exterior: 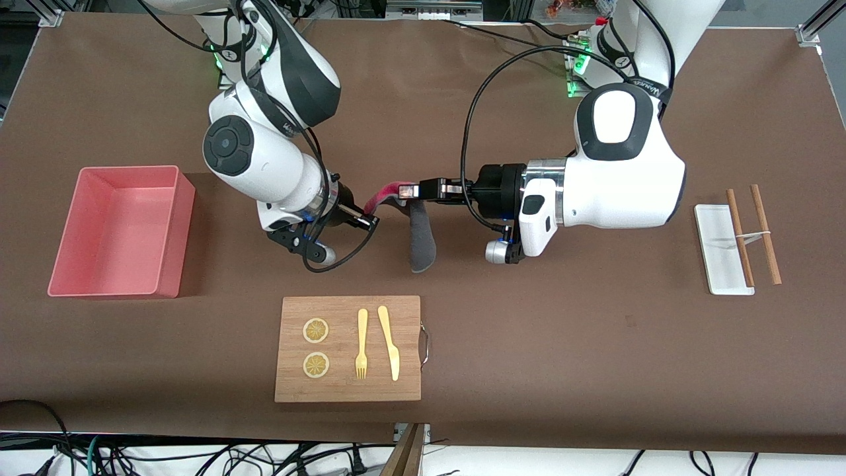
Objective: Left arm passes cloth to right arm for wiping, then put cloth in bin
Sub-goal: 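Grasp the cloth with the right gripper, then open the left gripper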
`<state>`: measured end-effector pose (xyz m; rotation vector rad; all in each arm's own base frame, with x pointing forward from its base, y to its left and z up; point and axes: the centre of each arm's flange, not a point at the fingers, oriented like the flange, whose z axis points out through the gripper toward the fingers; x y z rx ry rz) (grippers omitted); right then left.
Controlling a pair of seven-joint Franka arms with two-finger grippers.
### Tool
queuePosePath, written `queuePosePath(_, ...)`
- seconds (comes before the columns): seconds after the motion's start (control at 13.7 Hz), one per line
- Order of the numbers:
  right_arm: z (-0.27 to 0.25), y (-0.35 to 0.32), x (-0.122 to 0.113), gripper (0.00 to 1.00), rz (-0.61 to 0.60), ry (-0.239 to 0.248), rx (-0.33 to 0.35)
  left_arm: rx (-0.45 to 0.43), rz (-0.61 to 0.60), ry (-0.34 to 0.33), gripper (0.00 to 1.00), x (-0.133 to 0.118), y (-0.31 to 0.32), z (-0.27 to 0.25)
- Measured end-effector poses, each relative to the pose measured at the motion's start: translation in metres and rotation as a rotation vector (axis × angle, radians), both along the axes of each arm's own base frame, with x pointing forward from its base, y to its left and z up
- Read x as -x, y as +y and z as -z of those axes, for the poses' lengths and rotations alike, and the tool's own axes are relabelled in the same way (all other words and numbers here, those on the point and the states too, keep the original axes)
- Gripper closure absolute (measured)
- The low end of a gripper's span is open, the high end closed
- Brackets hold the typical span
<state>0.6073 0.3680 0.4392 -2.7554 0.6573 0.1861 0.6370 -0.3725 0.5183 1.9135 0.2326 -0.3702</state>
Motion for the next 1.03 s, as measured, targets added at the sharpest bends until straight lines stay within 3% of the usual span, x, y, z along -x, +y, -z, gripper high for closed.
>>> queuePosePath(0.29,-0.0002,0.0006,0.0003,0.92,0.002,0.004,-0.007,0.0,-0.001,0.0,0.98,-0.0003,0.0003,0.0003)
queuePosePath(0.51,-0.0003,0.002,0.0016,0.98,0.004,0.017,-0.02,-0.001,-0.001,0.001,0.98,-0.0004,0.0003,0.0008)
queuePosePath(0.59,0.0003,0.0026,0.003,0.98,0.006,0.034,-0.029,-0.001,0.0,-0.001,0.94,-0.0006,0.0005,0.0011)
queuePosePath(0.73,0.0008,0.0039,0.0054,0.98,0.014,0.07,-0.056,-0.003,0.001,-0.007,0.75,-0.0015,0.0013,0.0028)
queuePosePath(1.03,0.0008,0.0022,0.0052,0.98,0.019,0.083,-0.064,-0.001,0.004,-0.018,0.34,-0.0018,0.0017,0.0031)
